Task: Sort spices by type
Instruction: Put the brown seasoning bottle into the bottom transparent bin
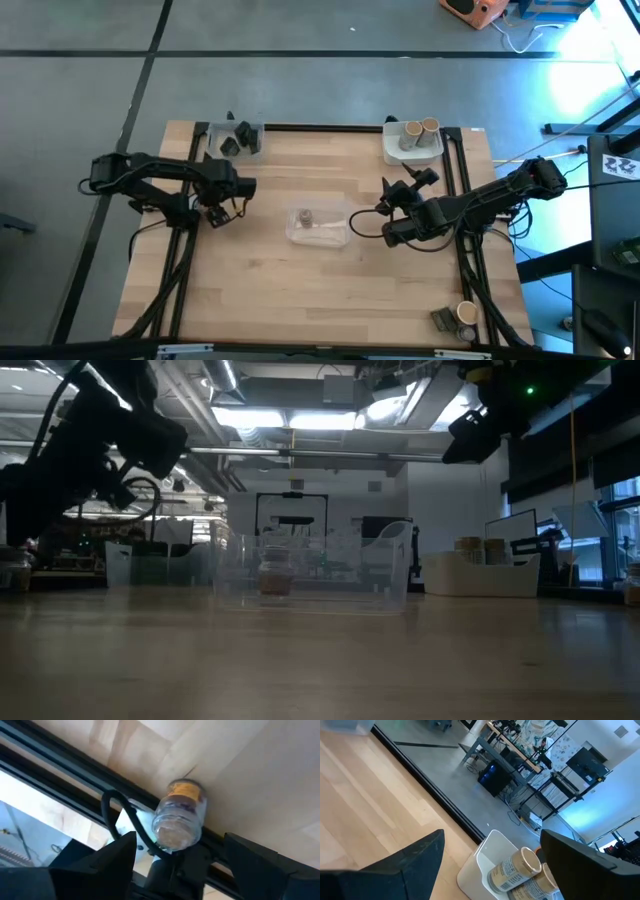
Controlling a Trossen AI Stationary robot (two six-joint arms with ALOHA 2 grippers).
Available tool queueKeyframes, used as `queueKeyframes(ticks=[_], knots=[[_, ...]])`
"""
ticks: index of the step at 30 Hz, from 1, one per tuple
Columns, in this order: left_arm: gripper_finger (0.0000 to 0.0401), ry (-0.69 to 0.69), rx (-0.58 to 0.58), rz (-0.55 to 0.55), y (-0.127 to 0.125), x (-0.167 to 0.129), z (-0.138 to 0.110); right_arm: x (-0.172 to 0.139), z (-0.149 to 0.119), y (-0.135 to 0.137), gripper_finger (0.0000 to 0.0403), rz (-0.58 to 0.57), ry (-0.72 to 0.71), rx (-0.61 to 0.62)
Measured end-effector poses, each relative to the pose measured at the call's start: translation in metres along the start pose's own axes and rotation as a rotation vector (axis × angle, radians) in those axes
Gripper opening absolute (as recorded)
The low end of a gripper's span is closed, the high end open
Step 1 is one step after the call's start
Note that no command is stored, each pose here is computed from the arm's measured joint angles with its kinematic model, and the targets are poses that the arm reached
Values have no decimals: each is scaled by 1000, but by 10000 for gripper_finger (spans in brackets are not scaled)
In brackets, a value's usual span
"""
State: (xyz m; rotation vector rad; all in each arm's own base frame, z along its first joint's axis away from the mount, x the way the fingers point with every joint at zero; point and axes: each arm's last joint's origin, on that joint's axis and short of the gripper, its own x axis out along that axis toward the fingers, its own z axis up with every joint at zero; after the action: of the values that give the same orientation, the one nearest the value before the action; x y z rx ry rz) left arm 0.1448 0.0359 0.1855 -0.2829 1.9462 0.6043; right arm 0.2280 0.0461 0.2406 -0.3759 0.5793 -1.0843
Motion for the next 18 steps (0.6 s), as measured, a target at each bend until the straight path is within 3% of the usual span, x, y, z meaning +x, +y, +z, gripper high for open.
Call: queueKeyframes(ticks=[8, 13, 18], knots=[[281, 37, 6, 31, 0, 11, -4, 0, 3, 3, 328, 9, -9, 2], [281, -23, -4, 11, -3, 14, 3, 0, 3, 3, 328, 9, -10, 5], [281, 59, 14, 47, -6, 21, 8, 0, 3, 3, 328, 10, -10, 5]])
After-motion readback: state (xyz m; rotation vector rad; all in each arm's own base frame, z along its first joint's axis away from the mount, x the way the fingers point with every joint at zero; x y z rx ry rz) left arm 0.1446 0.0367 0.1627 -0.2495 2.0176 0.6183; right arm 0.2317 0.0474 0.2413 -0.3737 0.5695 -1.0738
